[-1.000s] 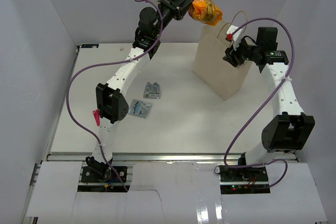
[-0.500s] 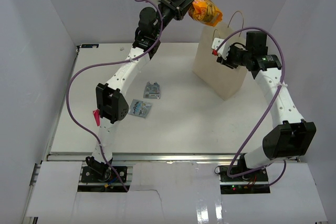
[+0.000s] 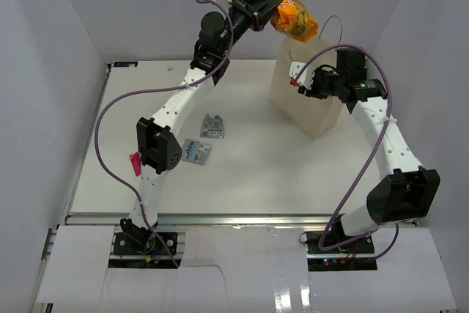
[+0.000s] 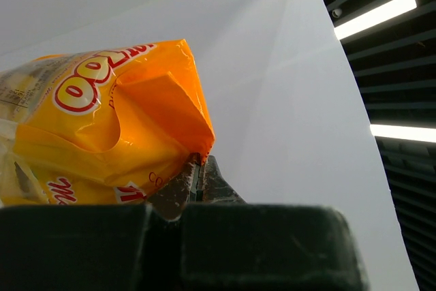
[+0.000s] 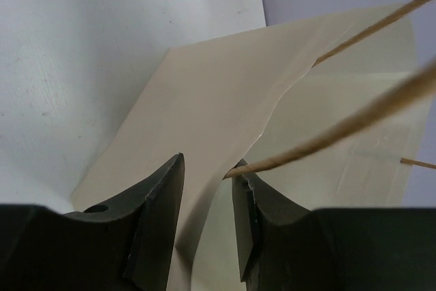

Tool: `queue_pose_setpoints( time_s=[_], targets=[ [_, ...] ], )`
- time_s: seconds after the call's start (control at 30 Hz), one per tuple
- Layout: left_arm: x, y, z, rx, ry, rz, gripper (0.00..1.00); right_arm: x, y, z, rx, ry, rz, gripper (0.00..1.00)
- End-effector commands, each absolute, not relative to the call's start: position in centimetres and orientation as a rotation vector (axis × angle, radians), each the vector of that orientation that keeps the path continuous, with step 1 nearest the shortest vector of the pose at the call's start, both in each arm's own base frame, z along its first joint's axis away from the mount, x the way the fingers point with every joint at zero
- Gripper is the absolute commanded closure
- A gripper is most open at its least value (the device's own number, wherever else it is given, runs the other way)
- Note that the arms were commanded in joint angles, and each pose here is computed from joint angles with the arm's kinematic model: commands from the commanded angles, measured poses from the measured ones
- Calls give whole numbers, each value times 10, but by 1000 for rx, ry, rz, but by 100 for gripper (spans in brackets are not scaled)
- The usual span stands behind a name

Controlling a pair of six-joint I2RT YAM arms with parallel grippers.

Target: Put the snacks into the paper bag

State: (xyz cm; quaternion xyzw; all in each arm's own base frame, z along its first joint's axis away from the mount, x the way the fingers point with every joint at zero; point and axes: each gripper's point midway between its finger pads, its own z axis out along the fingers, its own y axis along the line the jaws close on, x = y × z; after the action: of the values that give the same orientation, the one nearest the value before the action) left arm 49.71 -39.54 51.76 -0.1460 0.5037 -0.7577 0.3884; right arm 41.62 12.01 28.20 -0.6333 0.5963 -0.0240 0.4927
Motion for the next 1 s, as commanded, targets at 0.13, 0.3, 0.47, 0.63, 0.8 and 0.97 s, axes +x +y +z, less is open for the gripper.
queue_pose_setpoints(
  time_s=[0.13, 0.3, 0.47, 0.63, 0.8, 0.97],
  targets=[
    [429, -394, 598, -218, 1061, -2076, 100, 407, 122, 281, -1545, 1443, -72, 60],
    [424, -400, 595, -205, 1079, -2076, 100, 411, 121, 283, -1527, 1449, -83, 62],
    [421, -408, 584, -195, 1135, -2051, 100, 413, 122, 286, -1507, 1454, -78, 62],
    [429, -413, 570, -196, 1178, -2015, 100, 411, 122, 287, -1502, 1455, -75, 62],
    [435, -423, 553, -209, 1228, -2030, 100, 409, 121, 286, -1500, 1458, -74, 62],
    [437, -428, 548, -217, 1243, -2045, 62, 407, 121, 283, -1500, 1462, -72, 62]
  ],
)
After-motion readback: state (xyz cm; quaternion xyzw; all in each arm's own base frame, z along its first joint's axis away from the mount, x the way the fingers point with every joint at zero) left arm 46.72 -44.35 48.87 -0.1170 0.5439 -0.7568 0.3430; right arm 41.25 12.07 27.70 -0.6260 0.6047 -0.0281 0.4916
